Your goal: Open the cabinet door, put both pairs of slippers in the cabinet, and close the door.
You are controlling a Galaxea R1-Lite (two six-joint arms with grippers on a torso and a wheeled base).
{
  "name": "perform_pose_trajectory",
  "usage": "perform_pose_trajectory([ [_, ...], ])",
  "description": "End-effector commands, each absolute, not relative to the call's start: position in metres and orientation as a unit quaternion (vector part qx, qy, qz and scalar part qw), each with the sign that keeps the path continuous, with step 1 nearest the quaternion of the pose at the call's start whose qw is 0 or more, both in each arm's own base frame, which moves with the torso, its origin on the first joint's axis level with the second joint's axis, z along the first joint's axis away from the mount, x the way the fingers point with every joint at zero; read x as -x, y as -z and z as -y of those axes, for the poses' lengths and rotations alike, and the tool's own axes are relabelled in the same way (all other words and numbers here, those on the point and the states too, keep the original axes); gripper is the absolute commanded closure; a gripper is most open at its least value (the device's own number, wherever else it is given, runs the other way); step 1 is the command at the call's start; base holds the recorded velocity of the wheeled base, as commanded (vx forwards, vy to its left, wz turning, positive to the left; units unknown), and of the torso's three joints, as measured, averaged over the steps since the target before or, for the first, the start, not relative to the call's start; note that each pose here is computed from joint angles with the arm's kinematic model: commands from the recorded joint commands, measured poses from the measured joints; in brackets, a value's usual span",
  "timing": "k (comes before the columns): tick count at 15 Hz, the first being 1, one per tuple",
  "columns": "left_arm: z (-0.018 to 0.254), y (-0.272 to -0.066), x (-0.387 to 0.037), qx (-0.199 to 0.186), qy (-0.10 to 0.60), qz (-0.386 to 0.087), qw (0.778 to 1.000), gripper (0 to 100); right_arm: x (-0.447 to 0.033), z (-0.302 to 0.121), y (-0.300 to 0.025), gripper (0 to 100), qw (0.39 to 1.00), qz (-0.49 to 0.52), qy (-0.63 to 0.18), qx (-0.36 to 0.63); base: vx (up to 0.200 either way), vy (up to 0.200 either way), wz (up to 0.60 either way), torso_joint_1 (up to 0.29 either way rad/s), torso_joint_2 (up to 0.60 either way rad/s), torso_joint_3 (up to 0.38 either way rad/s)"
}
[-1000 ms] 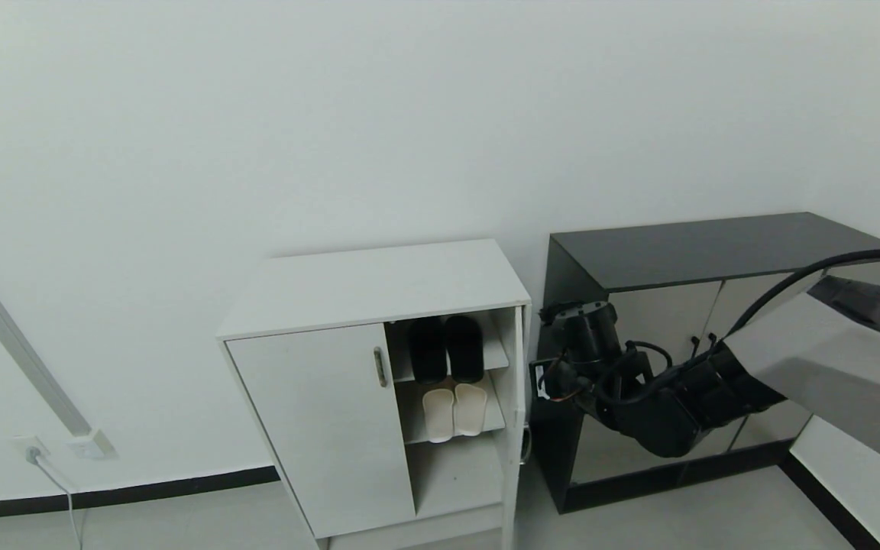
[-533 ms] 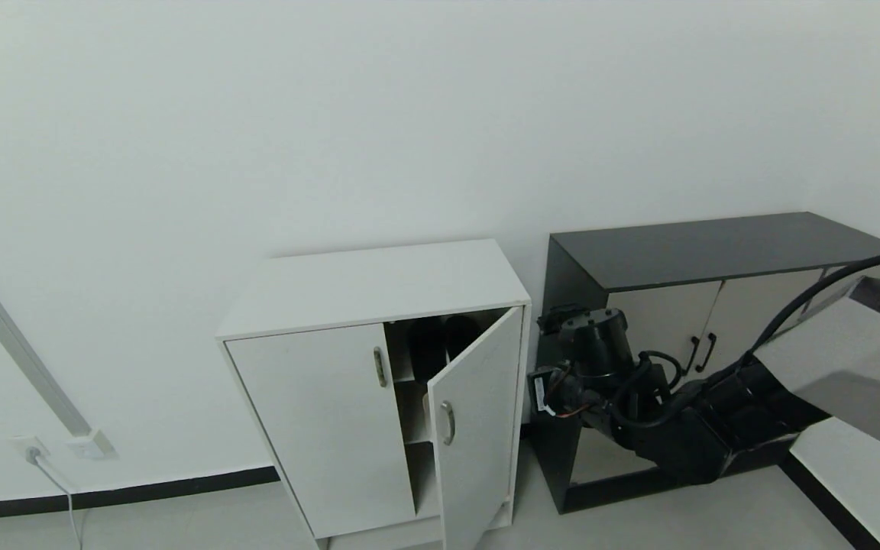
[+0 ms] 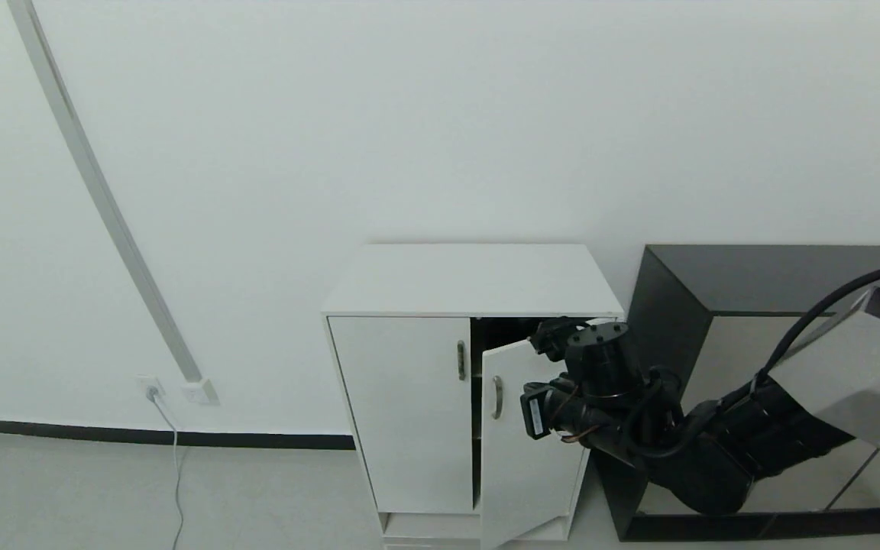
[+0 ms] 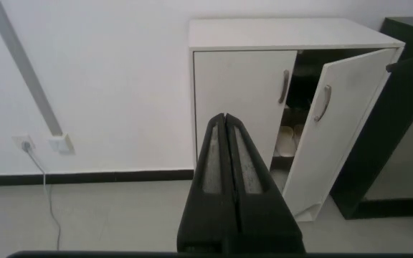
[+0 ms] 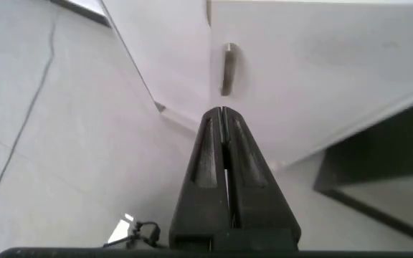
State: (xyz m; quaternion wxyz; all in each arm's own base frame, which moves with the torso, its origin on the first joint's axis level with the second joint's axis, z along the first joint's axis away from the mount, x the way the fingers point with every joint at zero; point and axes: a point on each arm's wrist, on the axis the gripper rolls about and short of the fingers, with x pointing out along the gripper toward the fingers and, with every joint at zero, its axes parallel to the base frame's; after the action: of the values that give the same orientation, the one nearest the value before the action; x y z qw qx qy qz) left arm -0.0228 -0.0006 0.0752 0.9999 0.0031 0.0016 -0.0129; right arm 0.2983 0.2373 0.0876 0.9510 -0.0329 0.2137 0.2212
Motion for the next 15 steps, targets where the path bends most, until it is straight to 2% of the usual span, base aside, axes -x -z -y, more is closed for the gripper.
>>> perform_pose_trajectory([
  [1,0.001,-0.075,0.023,-0.003,0.012,-0.001,1.0,100,-0.296,-0.236,-0.084,100,0.949,-0.219,-0.222,0.036,0.0,0.0,0.0,0.0,0.0,0.0],
  [6,0.001,-0.075,0.023,-0.003,0.013,-0.001,1.0,100,-0.269,-0.218,-0.056,100,0.93,-0.221,-0.288,0.062,0.0,0.0,0.0,0.0,0.0,0.0],
  [10,0.001,-0.075,0.023,-0.003,0.012,-0.002,1.0,100,-0.25,-0.212,-0.043,100,0.923,-0.228,-0.305,0.065,0.0,0.0,0.0,0.0,0.0,0.0],
  [15,0.001,-0.075,0.023,-0.003,0.012,-0.002,1.0,100,-0.238,-0.212,-0.033,100,0.918,-0.23,-0.316,0.069,0.2,0.0,0.0,-0.002,0.0,0.004],
])
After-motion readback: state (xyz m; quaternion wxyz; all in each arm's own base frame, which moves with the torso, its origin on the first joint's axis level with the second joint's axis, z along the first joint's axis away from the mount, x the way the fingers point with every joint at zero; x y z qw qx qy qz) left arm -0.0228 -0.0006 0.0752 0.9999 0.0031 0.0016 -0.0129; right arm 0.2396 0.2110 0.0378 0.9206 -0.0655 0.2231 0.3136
